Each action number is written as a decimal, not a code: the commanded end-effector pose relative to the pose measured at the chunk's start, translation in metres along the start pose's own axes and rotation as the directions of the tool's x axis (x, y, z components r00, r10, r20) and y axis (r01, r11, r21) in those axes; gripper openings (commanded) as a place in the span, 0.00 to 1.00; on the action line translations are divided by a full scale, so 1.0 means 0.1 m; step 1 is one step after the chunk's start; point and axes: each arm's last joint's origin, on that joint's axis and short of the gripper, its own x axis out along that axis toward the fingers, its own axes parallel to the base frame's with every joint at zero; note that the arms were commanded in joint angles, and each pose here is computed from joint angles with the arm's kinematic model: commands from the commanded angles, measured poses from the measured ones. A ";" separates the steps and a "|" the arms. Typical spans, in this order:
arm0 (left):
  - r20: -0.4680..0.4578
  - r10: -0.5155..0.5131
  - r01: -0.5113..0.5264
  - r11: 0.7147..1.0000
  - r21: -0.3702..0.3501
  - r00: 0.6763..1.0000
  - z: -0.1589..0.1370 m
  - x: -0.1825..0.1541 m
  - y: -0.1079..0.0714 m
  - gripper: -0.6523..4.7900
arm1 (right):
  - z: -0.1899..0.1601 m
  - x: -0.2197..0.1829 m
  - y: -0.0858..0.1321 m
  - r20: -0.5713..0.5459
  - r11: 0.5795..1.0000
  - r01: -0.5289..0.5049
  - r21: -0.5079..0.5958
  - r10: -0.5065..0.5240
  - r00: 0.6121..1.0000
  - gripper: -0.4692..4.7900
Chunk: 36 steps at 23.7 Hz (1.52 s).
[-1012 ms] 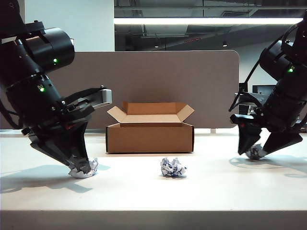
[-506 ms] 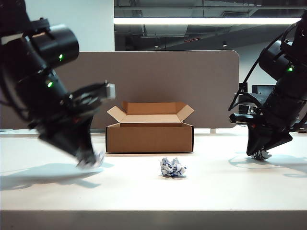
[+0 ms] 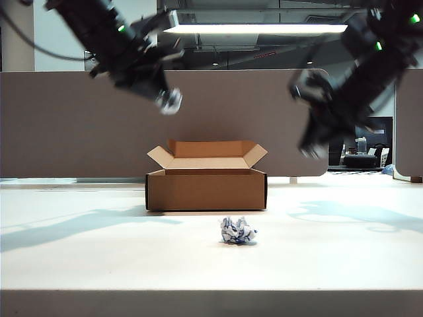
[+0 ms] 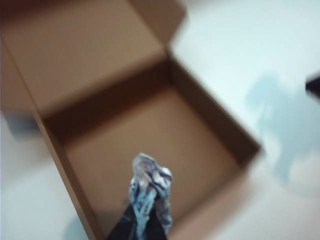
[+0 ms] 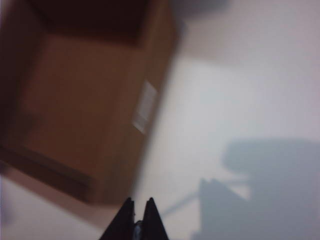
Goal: Pick up all the paper balls on the table and put them in the paper box.
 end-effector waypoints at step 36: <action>-0.291 -0.142 0.111 0.987 -0.119 0.946 0.30 -0.88 0.09 0.32 | 0.32 -0.53 1.24 -0.236 0.931 -0.169 -0.323 0.094 0.967 0.52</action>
